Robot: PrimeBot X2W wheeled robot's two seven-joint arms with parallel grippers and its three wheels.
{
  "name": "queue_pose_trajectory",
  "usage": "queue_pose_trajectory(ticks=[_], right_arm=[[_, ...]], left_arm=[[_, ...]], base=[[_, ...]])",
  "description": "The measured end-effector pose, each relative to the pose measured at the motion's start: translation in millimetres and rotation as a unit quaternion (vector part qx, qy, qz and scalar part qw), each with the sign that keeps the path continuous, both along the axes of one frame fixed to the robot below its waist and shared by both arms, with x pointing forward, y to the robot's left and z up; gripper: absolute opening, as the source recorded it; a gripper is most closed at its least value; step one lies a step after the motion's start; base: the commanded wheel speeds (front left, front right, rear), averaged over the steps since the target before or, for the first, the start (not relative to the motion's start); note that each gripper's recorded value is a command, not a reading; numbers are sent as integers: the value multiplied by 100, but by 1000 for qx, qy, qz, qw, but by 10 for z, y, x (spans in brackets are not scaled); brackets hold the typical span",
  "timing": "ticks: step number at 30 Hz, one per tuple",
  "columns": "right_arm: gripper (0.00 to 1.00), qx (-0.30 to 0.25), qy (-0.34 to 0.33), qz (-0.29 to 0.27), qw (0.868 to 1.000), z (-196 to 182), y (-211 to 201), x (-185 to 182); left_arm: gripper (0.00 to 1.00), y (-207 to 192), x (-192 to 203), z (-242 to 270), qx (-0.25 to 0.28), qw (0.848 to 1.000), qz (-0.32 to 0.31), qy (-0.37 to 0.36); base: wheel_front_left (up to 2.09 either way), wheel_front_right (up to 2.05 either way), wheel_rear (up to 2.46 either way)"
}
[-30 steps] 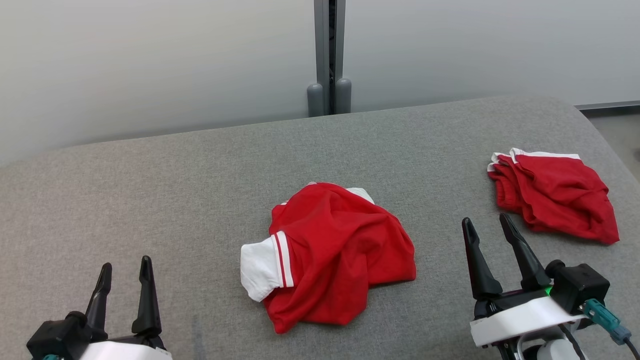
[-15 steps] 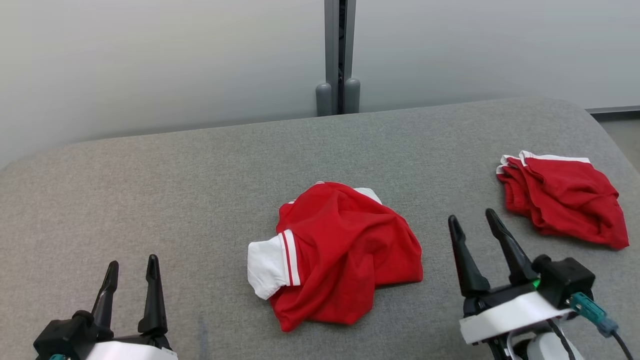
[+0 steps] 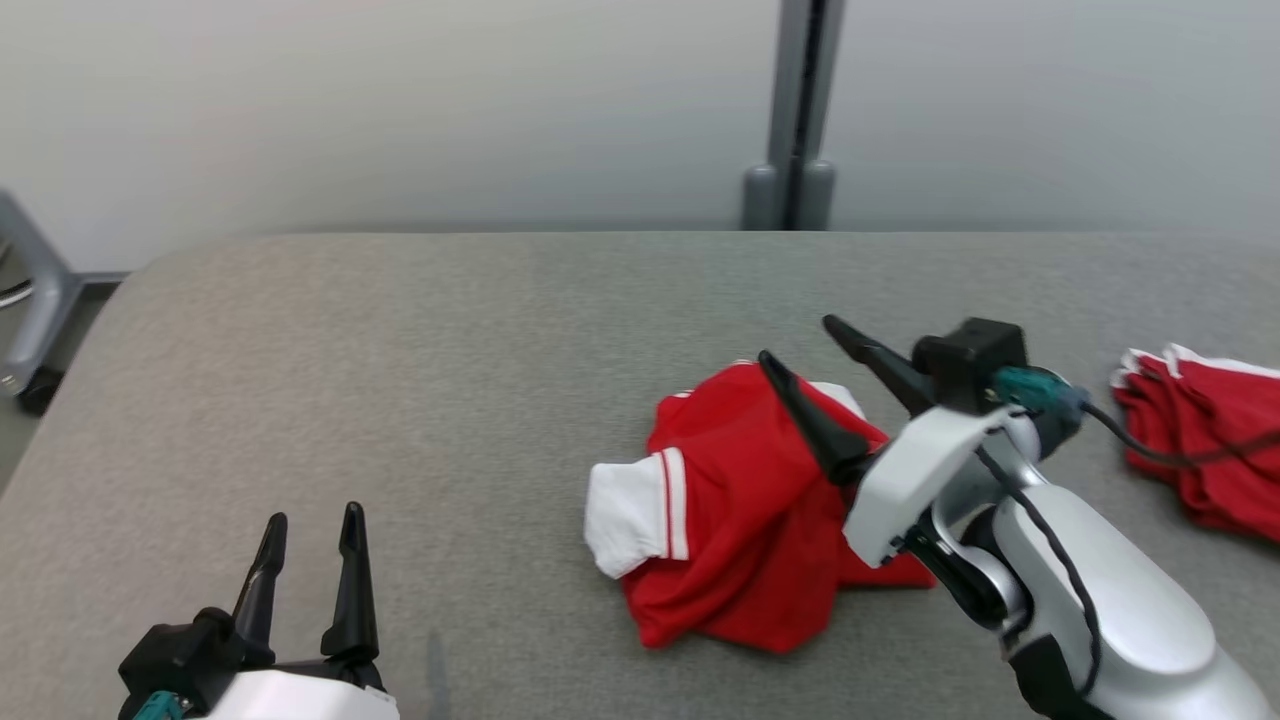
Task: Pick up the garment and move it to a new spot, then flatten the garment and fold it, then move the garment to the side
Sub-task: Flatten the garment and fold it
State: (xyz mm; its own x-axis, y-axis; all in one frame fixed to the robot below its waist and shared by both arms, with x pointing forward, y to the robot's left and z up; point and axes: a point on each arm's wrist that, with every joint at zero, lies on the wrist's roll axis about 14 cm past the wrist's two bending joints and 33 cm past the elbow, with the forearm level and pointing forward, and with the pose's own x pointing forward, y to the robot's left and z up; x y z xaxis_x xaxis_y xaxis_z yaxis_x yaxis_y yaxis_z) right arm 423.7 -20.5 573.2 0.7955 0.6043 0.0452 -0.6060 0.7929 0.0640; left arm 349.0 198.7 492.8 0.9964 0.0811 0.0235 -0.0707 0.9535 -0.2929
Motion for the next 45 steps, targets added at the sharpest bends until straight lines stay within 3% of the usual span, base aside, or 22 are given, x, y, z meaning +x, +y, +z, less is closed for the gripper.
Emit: queue_pose_trajectory(ticks=[4,10,14,15,20,22,23,24,25,30,38,45], right_arm=[[100,-53,69,83,993,-217,483,-27],[100,-157,170,154,961,-667,853,-75],[100,-216,226,190,931,-919,1023,-178],[100,-251,253,200,913,-1050,1033,-229],[100,-314,298,206,878,-1325,934,-325],[100,-329,307,204,869,-1411,879,-344],[47,-332,309,204,867,-1431,867,-346],[15,-333,310,205,866,-1438,867,-351],[0,-332,310,207,866,-1438,873,-355],[0,-315,290,205,880,-1358,879,-308],[0,-208,188,156,947,-696,832,119],[0,-122,122,77,982,-263,287,394]], left_arm=[[100,142,-116,-22,-7,1000,27,2],[100,351,-272,-18,-10,998,62,0],[100,463,-350,-20,-12,997,82,0],[100,510,-390,-40,-11,996,90,3],[100,548,-396,-52,-11,995,96,5],[100,549,-396,-69,-13,995,96,7],[100,550,-393,-73,-13,995,96,8],[100,551,-391,-78,-14,995,95,8],[100,552,-387,-85,-14,995,95,9],[100,537,-335,-82,-11,996,86,8],[100,391,-202,-45,-7,998,55,1],[100,184,-51,-43,-3,1000,17,0]], base=[[0,0,0],[0,0,0],[0,0,0],[0,0,0],[0,0,0],[0,0,0],[0,0,0],[0,0,0],[0,0,0],[0,0,0],[0,0,0],[0,0,0]])
